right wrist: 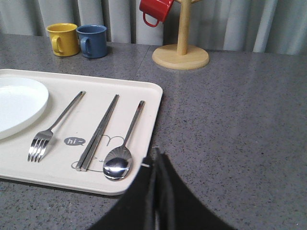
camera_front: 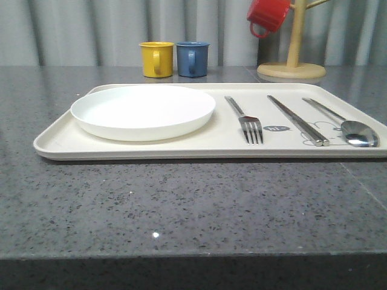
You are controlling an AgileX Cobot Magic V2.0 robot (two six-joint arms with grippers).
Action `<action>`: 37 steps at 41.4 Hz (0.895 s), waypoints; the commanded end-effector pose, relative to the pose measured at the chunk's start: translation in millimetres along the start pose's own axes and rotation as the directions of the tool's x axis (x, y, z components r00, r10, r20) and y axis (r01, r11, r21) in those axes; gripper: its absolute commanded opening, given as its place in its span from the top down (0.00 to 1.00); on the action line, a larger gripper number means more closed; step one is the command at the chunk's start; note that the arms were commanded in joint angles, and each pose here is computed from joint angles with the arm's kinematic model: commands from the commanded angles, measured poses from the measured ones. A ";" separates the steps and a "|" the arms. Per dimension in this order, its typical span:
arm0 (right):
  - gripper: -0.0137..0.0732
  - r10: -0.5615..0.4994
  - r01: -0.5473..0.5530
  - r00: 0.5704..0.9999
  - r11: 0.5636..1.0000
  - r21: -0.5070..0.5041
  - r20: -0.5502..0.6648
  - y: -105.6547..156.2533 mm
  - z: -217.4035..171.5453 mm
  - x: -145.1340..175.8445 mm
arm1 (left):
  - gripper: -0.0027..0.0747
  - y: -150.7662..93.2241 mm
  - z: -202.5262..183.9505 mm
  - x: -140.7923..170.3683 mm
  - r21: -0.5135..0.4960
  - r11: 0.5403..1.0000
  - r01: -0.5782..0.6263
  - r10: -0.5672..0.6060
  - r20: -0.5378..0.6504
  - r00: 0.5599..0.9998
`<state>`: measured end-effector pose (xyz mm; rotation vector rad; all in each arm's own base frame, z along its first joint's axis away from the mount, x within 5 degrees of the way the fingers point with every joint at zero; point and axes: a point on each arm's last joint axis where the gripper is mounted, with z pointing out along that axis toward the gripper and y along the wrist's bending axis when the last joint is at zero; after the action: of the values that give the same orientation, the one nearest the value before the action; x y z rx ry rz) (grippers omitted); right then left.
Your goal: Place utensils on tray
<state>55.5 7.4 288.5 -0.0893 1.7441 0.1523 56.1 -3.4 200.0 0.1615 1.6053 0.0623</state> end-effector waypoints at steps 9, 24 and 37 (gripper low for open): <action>0.97 -0.009 0.010 0.995 1.000 -0.004 0.099 0.9 -2.1 -14.5 | 0.99 0.9 -2.0 -8.6 -0.007 1.000 0.014 -0.013 0.111 0.994; 0.97 -0.009 0.010 0.995 1.000 -0.004 0.099 0.9 -2.1 -14.5 | 0.99 0.9 -2.0 -8.6 -0.007 1.000 0.014 -0.013 0.111 0.994; 0.97 -0.011 0.008 0.994 0.999 0.033 0.105 -2.0 0.8 2.7 | 0.99 0.9 -2.0 -8.6 -0.007 1.000 0.014 -0.013 0.111 0.994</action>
<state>55.5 6.3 278.3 -0.0713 1.7438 0.1367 56.1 -3.4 200.1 0.1613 1.6035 0.0624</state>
